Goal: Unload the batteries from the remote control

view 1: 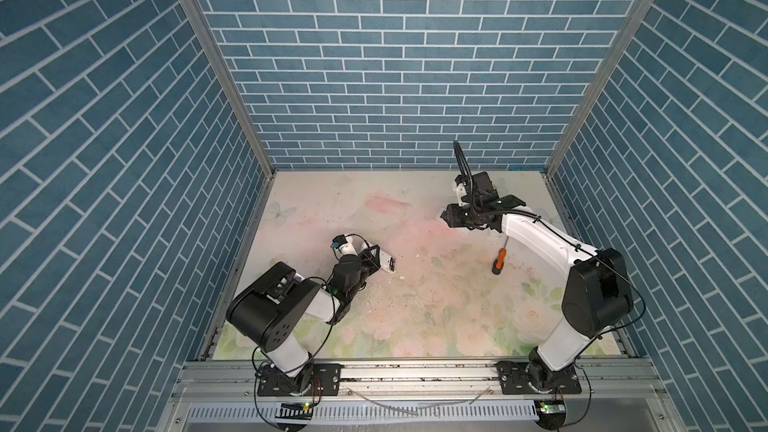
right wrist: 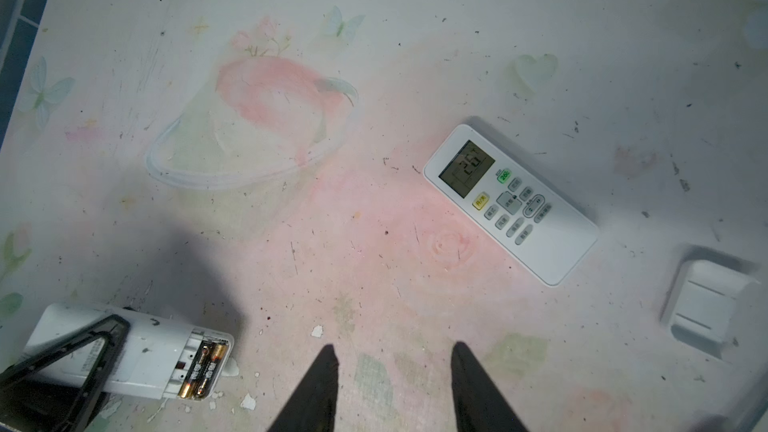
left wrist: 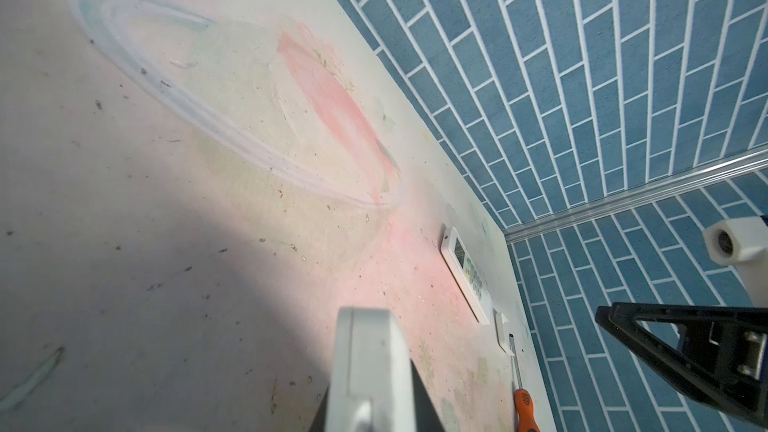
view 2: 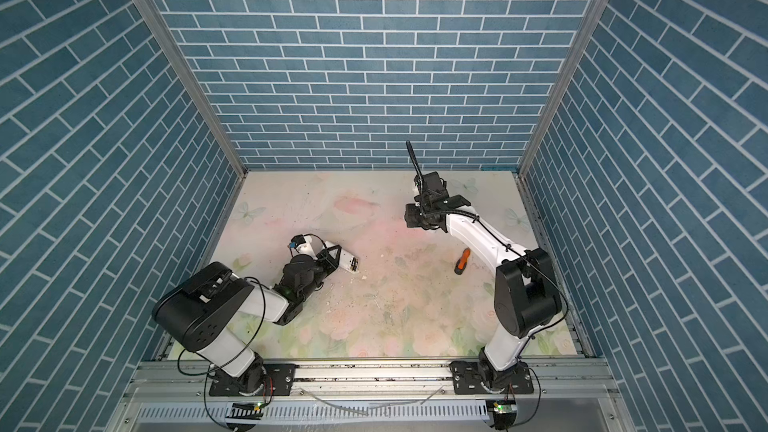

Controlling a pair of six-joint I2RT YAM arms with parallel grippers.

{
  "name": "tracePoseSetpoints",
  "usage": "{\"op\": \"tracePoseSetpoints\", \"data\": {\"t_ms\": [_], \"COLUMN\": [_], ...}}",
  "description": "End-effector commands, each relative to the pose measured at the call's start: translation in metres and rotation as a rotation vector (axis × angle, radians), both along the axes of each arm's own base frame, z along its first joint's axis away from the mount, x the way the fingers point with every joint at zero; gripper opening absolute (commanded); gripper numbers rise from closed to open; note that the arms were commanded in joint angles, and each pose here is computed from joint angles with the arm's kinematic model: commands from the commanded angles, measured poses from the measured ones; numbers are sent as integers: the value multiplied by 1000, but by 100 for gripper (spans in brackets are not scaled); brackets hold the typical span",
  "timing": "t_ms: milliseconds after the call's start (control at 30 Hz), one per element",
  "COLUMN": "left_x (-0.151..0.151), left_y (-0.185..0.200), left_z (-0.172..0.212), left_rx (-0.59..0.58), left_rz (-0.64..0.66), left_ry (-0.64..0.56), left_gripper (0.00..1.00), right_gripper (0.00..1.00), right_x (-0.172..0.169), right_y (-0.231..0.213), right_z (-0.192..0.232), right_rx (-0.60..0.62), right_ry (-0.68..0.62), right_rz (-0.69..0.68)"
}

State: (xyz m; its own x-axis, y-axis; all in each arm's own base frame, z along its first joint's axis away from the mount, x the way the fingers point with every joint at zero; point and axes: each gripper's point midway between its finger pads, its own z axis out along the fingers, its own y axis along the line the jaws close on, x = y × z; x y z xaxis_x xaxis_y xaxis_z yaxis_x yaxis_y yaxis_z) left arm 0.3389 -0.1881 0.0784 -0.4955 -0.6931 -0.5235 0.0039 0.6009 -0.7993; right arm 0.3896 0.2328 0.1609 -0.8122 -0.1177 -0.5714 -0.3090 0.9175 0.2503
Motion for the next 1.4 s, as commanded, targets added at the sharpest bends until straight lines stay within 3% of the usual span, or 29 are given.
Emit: {"op": "tracePoseSetpoints", "data": {"t_ms": [0,200,467,967,1367], "left_x": [0,-2,-6,-13,-21], "left_y": [-2,-1,1,3,6], "left_z": [5,0,-5,-19,-38], "left_rx": [-4,-4,6,17,109], "left_rz": [-3,-1,-6,-16,-40], "left_ry": [-37,-32,-17,12,90], "left_gripper": [6,10,23,32,43], "right_gripper": [46,46,46,46,46], "right_x": [-6,-6,-5,-7,-8], "right_y": [0,0,1,2,5], "right_z": [6,9,10,11,13], "right_rx": [23,24,31,42,50], "right_ry": [-6,-14,-15,-12,-20], "right_rz": [-11,-10,-12,-14,-11]}}
